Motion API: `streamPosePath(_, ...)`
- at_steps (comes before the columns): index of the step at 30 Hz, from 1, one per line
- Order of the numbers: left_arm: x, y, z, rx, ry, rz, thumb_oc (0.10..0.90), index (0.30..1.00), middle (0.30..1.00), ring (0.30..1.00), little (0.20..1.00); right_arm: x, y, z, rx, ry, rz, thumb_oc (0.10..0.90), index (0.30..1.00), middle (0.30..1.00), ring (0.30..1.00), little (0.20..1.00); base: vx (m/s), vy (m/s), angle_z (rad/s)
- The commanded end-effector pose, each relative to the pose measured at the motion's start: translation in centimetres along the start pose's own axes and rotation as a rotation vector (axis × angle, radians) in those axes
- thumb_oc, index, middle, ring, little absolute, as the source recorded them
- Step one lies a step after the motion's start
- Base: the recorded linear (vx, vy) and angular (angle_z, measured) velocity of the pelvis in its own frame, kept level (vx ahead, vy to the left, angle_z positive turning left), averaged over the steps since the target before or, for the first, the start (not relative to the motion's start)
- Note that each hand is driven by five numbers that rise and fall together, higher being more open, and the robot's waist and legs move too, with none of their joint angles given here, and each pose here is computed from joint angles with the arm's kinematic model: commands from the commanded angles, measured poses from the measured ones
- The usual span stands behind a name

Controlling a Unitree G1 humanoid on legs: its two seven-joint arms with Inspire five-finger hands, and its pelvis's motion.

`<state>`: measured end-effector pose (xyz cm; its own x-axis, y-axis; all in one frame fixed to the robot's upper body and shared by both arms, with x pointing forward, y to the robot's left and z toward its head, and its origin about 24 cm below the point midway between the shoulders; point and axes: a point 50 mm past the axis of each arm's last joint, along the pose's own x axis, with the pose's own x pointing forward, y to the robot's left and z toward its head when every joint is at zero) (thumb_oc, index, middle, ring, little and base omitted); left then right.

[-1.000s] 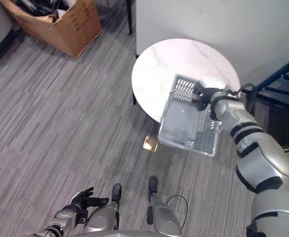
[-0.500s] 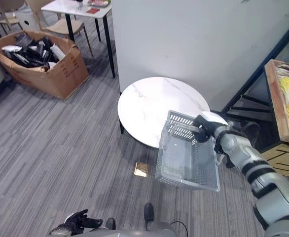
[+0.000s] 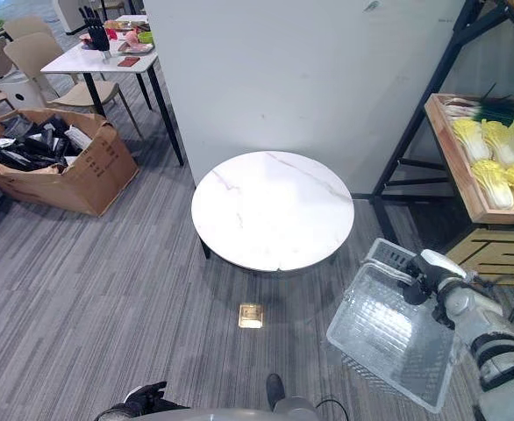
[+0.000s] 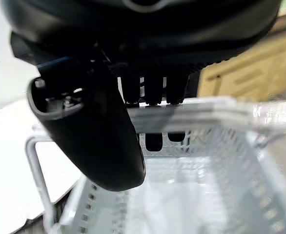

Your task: Get the vegetables into the basket

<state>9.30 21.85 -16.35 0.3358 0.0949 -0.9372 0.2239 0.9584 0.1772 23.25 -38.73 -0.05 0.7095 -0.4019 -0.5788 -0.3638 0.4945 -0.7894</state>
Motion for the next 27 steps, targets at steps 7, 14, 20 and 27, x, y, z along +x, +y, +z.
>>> streamPosePath(7, 0.0, 1.0, -0.6, 0.054, 0.039, 0.027, 0.900, 1.000, 1.000, 1.000, 1.000, 0.2, -4.2, 2.0, 0.161, -0.059, -0.144, 0.400, 0.300, 0.300, 0.300, 0.300, 0.01, 0.033, -0.02)
streamPosePath(14, -0.2, 1.5, -1.4, 0.056, 0.062, 0.042, 0.900, 1.000, 1.000, 1.000, 1.000, 0.4, -1.3, 3.0, 0.225, -0.107, -0.087, 0.400, 0.300, 0.300, 0.300, 0.300, -0.01, 0.074, -0.25)
streamPosePath(20, -0.1, 2.2, 0.0, 0.056, 0.014, 0.060, 0.900, 1.000, 1.000, 1.000, 1.000, 0.4, 0.1, 4.0, 0.259, -0.140, -0.045, 0.400, 0.300, 0.300, 0.300, 0.300, -0.05, 0.079, -0.58)
streamPosePath(27, -0.4, 5.2, 1.0, 0.022, -0.012, 0.146, 0.900, 1.000, 1.000, 1.000, 1.000, 1.1, 3.4, 7.9, 0.248, -0.204, 0.058, 0.400, 0.300, 0.300, 0.300, 0.300, -0.05, -0.072, -1.39)
